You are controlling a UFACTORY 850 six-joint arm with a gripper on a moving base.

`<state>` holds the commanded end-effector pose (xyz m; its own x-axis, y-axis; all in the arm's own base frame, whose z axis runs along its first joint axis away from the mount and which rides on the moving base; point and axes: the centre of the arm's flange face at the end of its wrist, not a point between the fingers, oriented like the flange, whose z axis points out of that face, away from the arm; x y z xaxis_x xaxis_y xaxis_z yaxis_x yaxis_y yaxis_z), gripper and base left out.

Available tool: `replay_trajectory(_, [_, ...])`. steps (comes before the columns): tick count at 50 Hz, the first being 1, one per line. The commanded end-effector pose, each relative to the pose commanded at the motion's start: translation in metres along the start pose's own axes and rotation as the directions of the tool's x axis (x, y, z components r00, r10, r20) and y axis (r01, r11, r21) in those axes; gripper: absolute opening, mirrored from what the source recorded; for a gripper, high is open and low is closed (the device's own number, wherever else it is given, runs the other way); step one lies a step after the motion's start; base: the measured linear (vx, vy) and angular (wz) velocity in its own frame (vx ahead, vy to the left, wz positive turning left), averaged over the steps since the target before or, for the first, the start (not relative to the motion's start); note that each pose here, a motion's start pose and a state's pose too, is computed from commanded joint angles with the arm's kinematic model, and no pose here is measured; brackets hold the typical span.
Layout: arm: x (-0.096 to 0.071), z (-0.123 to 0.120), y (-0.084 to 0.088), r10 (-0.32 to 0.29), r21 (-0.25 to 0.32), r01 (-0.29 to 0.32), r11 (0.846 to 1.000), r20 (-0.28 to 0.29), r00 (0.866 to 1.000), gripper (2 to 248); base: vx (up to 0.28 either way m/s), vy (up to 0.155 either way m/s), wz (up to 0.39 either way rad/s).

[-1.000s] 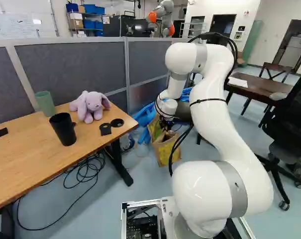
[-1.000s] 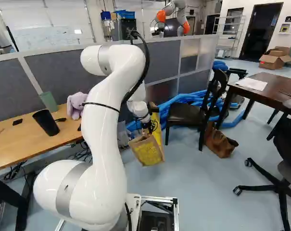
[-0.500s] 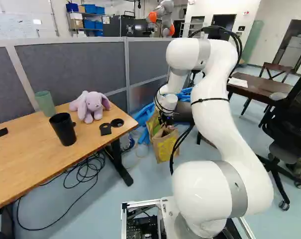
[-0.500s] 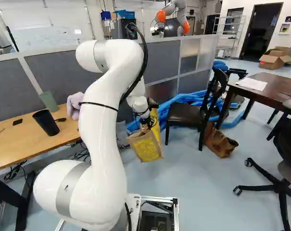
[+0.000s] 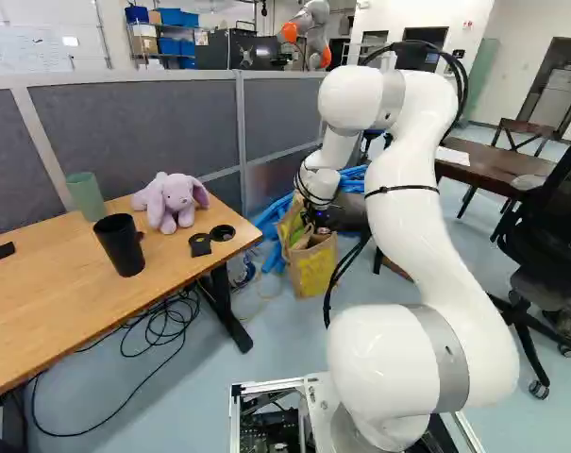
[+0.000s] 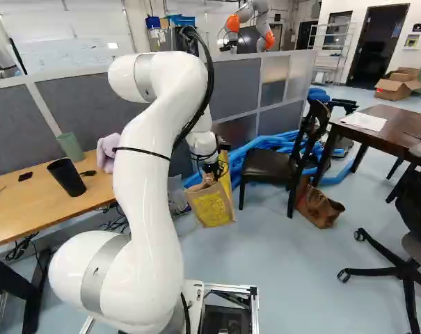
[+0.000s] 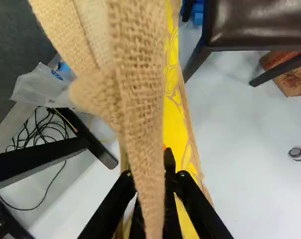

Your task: Pick up the bag on the ground and place it on the table

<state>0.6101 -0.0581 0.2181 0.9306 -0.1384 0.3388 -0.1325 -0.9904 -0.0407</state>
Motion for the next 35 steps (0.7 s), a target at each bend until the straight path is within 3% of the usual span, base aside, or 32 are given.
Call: replay_trajectory(35, [0.039,-0.035,0.013,0.023,0.019,-0.022,1.0,-0.051,0.998,21,0.0,0.0,0.0])
